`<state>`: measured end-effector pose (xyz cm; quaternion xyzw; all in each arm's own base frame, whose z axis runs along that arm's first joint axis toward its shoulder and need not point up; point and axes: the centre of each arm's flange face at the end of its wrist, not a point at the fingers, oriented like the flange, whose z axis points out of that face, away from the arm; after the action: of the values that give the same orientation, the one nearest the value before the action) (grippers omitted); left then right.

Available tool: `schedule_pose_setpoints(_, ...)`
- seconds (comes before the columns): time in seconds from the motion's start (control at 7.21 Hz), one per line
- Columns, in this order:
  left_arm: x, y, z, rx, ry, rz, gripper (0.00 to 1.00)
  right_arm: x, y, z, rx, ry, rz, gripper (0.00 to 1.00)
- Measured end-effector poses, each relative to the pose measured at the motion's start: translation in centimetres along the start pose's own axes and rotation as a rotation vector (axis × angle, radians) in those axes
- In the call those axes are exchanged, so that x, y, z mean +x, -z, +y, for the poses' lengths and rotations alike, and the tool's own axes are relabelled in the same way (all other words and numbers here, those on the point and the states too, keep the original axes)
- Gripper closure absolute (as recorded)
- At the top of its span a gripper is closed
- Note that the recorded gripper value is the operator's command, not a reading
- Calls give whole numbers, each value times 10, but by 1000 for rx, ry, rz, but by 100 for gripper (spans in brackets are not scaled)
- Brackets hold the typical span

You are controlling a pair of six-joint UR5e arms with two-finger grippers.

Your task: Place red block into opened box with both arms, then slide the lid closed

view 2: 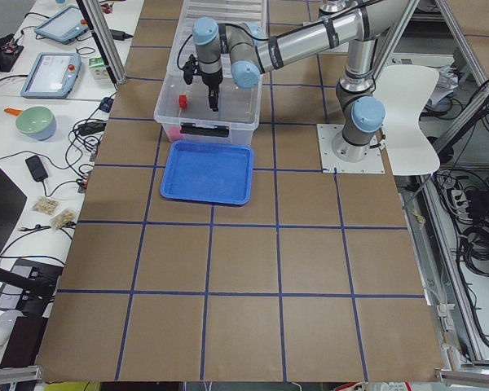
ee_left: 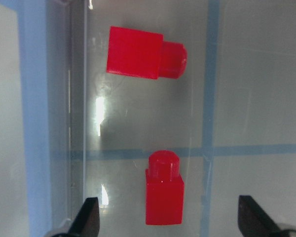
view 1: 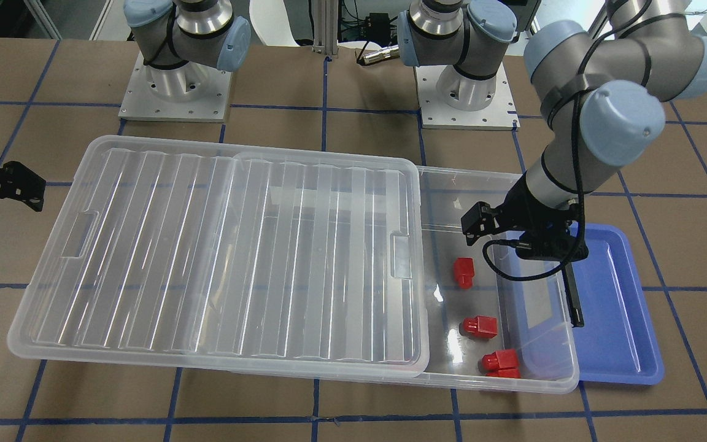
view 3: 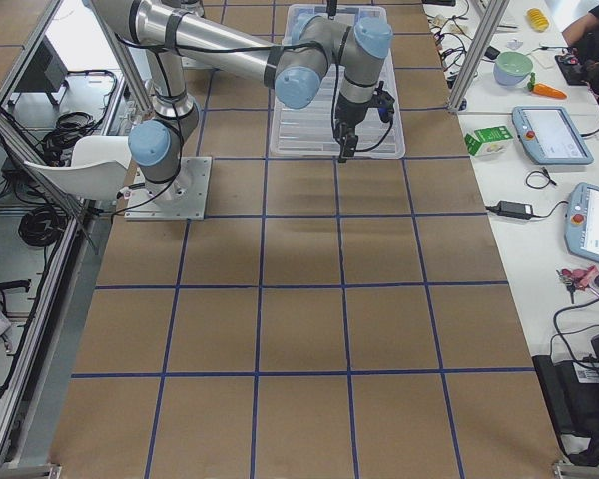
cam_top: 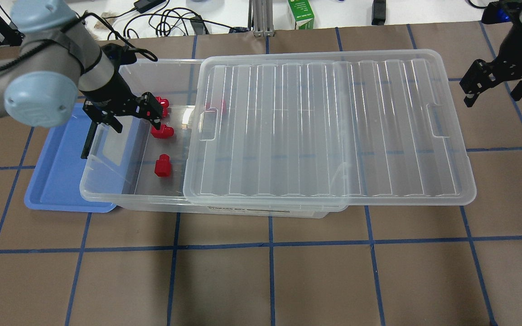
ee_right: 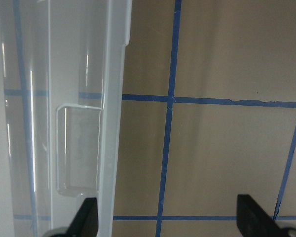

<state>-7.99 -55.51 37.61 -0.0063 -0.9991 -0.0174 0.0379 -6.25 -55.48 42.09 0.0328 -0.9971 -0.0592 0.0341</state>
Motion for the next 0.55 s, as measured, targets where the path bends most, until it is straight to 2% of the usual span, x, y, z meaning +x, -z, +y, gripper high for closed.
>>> schedule_pose_setpoints(0.28, 27, 72, 23, 58, -46, -49, 0, 8, -9, -5, -3, 16, 5, 0)
schedule_pose_setpoints(0.55, 50, 104, 45, 109, -76, -84, 0, 35, -36, -17, -23, -13, -9, 0)
